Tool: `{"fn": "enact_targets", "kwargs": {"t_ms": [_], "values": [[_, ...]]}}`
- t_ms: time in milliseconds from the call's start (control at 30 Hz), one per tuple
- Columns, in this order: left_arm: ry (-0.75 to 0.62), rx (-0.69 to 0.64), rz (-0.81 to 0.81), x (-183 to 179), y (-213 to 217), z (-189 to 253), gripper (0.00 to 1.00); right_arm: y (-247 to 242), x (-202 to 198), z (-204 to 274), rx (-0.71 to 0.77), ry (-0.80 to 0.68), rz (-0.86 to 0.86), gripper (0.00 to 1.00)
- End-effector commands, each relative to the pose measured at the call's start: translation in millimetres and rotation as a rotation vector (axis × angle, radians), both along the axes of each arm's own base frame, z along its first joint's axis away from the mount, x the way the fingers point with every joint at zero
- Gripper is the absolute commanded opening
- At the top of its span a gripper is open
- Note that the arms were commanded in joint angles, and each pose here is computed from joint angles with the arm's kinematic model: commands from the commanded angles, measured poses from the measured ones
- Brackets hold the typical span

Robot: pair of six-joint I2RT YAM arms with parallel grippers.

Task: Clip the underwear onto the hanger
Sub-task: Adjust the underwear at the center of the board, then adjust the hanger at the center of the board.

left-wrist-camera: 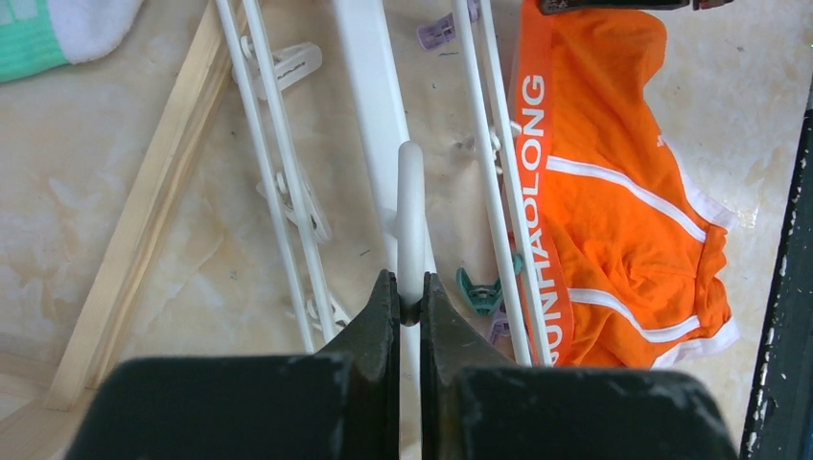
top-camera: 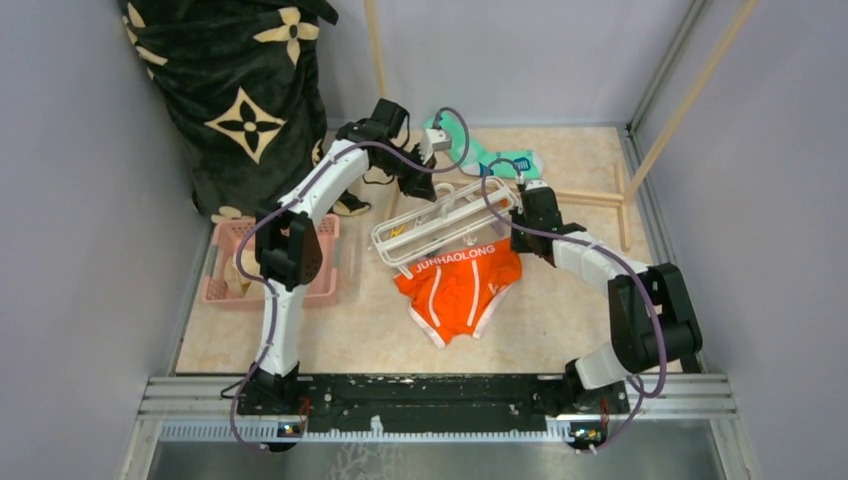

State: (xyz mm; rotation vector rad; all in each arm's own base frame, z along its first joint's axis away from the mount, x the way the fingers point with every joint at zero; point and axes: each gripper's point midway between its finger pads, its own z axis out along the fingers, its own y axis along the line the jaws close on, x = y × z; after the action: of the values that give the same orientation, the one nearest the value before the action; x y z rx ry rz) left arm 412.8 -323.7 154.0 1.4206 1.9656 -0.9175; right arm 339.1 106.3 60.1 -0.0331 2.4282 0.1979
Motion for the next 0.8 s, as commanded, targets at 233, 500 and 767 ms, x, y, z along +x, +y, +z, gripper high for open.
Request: {"fn": "enact_targets", "kwargs": {"t_ms": [233,500,767], "values": [[-0.078,-0.108,0.019,-1.0,-10.4,37.0,0.61,-6.1,41.2,63.1,-0.027,-0.251,-0.016,0.46],[-0.109,-0.25,0.198,-20.7,3.0,101.4,0.69,-22.5,47.8,113.0,-0.046,-0.316,-0.084,0.53],[-0.055,-0.384,0.622,-64.2,57.2,101.6,0.7,-27.4,112.1,120.0,-0.047,-0.283,-0.076,0.49]]}}
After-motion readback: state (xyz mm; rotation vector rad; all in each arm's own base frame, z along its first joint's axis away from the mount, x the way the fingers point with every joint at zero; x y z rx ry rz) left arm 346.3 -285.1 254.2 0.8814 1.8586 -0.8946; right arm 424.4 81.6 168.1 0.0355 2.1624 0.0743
